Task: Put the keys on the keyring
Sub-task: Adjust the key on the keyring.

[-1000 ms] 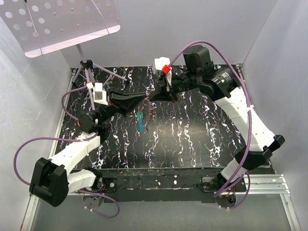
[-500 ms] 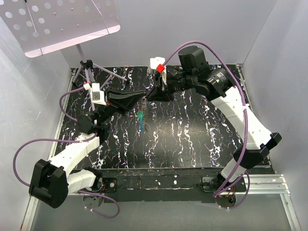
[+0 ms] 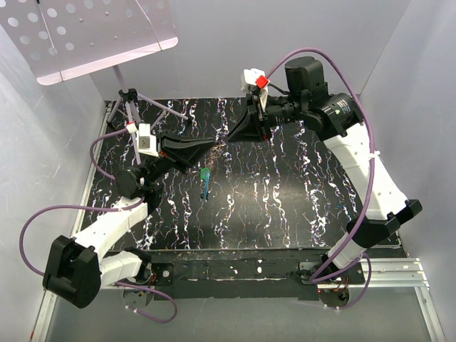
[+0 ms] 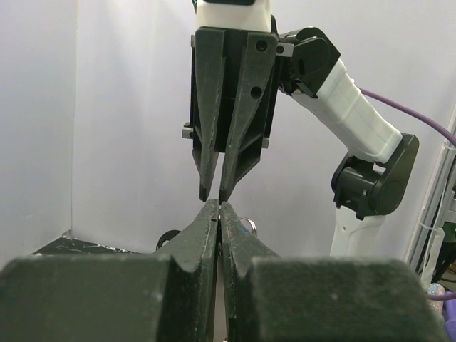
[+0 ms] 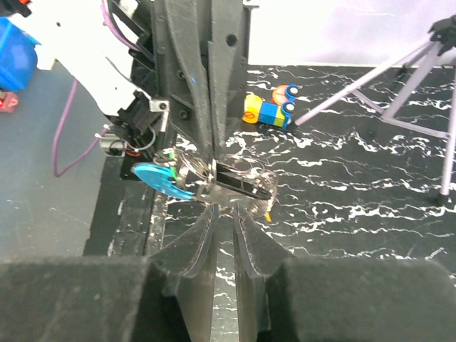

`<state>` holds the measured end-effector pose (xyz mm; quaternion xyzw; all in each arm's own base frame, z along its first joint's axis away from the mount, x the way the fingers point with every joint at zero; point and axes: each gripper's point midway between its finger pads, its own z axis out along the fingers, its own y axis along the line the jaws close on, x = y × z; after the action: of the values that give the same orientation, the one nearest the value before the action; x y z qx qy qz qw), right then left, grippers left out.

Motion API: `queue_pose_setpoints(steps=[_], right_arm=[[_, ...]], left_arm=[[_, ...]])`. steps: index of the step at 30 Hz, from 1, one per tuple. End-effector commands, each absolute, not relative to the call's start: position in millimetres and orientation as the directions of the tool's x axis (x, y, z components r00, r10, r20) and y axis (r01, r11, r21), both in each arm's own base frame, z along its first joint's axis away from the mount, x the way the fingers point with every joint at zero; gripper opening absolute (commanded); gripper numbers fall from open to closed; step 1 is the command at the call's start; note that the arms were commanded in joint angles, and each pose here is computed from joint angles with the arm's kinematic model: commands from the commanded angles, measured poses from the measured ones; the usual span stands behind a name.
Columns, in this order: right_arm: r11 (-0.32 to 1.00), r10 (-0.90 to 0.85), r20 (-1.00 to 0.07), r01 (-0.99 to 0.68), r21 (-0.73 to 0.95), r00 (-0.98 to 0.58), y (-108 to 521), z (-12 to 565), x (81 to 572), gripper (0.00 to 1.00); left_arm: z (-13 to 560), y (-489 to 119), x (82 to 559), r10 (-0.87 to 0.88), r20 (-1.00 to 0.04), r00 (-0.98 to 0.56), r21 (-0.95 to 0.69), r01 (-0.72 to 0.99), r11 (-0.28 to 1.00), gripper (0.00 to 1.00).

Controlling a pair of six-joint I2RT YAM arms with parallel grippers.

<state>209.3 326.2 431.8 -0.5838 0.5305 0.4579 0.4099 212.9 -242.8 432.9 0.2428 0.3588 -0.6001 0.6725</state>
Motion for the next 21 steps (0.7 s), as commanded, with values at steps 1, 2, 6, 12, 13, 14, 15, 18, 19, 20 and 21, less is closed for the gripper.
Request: queue_pose_setpoints(steps=[1,2,6,12,13,14,15,18,19,20,21], right_arm=[[-0.168,-0.174,-0.985,-0.986,0.011,0.019,329,455,192,0.22],[-0.175,-0.173,-0.985,-0.985,0.016,0.015,330,455,191,0.22],[-0.179,-0.185,-0.983,-0.983,0.034,-0.001,336,449,190,0.22],[-0.16,-0.2,-0.98,-0.986,0.056,-0.024,342,442,197,0.25],[-0.16,-0.202,-0.979,-0.985,0.059,-0.025,343,440,197,0.25],[-0.157,-0.204,-0.979,-0.986,0.059,-0.026,343,440,198,0.25],[-0.159,-0.208,-0.978,-0.985,0.061,-0.027,345,438,198,0.25],[-0.155,-0.216,-0.976,-0.986,0.066,-0.031,347,434,198,0.26],[-0.156,-0.216,-0.976,-0.985,0.066,-0.031,347,434,198,0.26],[-0.155,-0.218,-0.975,-0.986,0.068,-0.033,347,433,198,0.26],[-0.152,-0.218,-0.975,-0.986,0.068,-0.033,347,433,199,0.26]], left_arm=[[476,-226,173,-0.716,-0.673,0.186,0.116,0.982,0.147,0.0],[476,-226,173,-0.716,-0.673,0.185,0.114,0.982,0.148,0.0],[475,-226,175,-0.716,-0.675,0.181,0.109,0.983,0.145,0.0],[477,-226,174,-0.718,-0.672,0.181,0.112,0.983,0.143,0.0],[477,-226,173,-0.717,-0.673,0.183,0.114,0.983,0.144,0.0],[476,-226,173,-0.717,-0.674,0.179,0.112,0.984,0.141,0.0],[477,-226,173,-0.717,-0.673,0.181,0.113,0.983,0.143,0.0],[476,-225,173,-0.718,-0.672,0.182,0.111,0.983,0.145,0.0],[476,-225,173,-0.718,-0.672,0.183,0.112,0.983,0.146,0.0],[477,-225,172,-0.719,-0.669,0.185,0.114,0.983,0.147,0.0],[476,-225,173,-0.718,-0.671,0.184,0.111,0.983,0.148,0.0]])
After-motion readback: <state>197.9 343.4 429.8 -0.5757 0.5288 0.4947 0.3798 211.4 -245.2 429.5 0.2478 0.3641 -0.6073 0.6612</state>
